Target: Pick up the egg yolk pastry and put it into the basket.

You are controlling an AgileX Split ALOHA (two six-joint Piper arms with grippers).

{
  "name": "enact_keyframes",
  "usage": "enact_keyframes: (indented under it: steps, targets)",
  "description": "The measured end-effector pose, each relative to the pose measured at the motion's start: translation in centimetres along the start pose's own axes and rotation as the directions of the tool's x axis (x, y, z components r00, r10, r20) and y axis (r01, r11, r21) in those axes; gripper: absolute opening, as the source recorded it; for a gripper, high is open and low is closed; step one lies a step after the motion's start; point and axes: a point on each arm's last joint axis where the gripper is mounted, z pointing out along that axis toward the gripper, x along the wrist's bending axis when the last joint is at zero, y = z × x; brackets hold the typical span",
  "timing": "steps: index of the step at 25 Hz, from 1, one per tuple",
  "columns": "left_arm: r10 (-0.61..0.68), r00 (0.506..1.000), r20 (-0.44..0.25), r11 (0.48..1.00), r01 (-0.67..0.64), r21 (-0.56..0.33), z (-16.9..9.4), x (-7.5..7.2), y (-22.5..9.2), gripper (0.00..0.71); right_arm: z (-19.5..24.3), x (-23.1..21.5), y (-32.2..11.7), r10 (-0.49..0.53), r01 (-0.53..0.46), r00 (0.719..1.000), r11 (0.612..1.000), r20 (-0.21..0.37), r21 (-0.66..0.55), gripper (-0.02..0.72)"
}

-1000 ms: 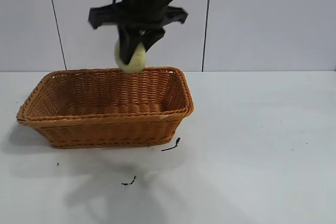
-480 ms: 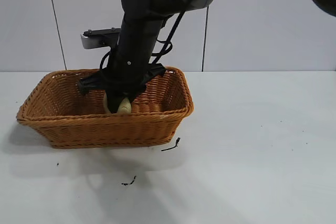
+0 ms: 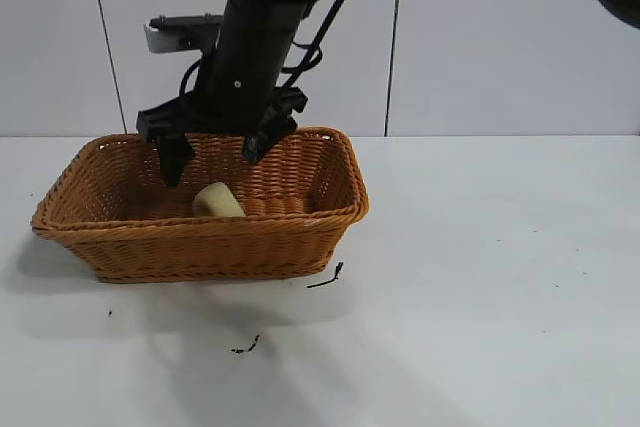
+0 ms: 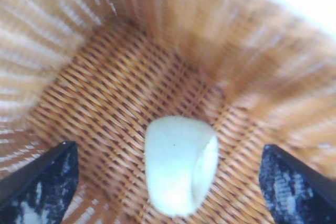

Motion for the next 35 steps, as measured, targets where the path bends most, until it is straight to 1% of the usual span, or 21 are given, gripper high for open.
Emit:
enact_keyframes:
  steps: [4,8,13,17,20,25,32,35]
  targets:
    - [0.000,1.000,0.000,1.000,0.000,0.000,0.0,0.0,0.0,0.696,-0.8,-5.2,0.1,0.081,-0.080,0.995,0.997,0.055,-0.015,0.650]
    - [0.000,1.000,0.000,1.000,0.000,0.000,0.0,0.0,0.0,0.696,-1.5,-12.0,-1.0,0.185,-0.187,0.974,0.982,0.127,-0.002,0.649]
    - [0.000,1.000,0.000,1.000,0.000,0.000,0.0,0.0,0.0,0.696,-3.1,-20.2,-3.6,0.311,-0.323,0.926,0.946,0.216,0.024,0.649]
    - [0.000,1.000,0.000,1.000,0.000,0.000,0.0,0.0,0.0,0.696,-4.3,-24.6,-5.6,0.381,-0.403,0.886,0.915,0.264,0.030,0.649]
    - [0.000,1.000,0.000,1.000,0.000,0.000,0.0,0.0,0.0,0.696,-5.1,-26.8,-6.8,0.411,-0.439,0.865,0.898,0.287,0.038,0.649]
    - [0.000,1.000,0.000,1.000,0.000,0.000,0.0,0.0,0.0,0.696,-6.1,-28.7,-7.8,0.432,-0.461,0.848,0.887,0.308,0.027,0.648]
    - [0.000,1.000,0.000,1.000,0.000,0.000,0.0,0.0,0.0,0.696,-9.4,-27.4,-8.2,0.434,-0.469,0.847,0.882,0.306,0.047,0.648]
    - [0.000,1.000,0.000,1.000,0.000,0.000,0.0,0.0,0.0,0.696,-11.5,-26.0,-9.3,0.436,-0.481,0.847,0.872,0.303,0.088,0.648]
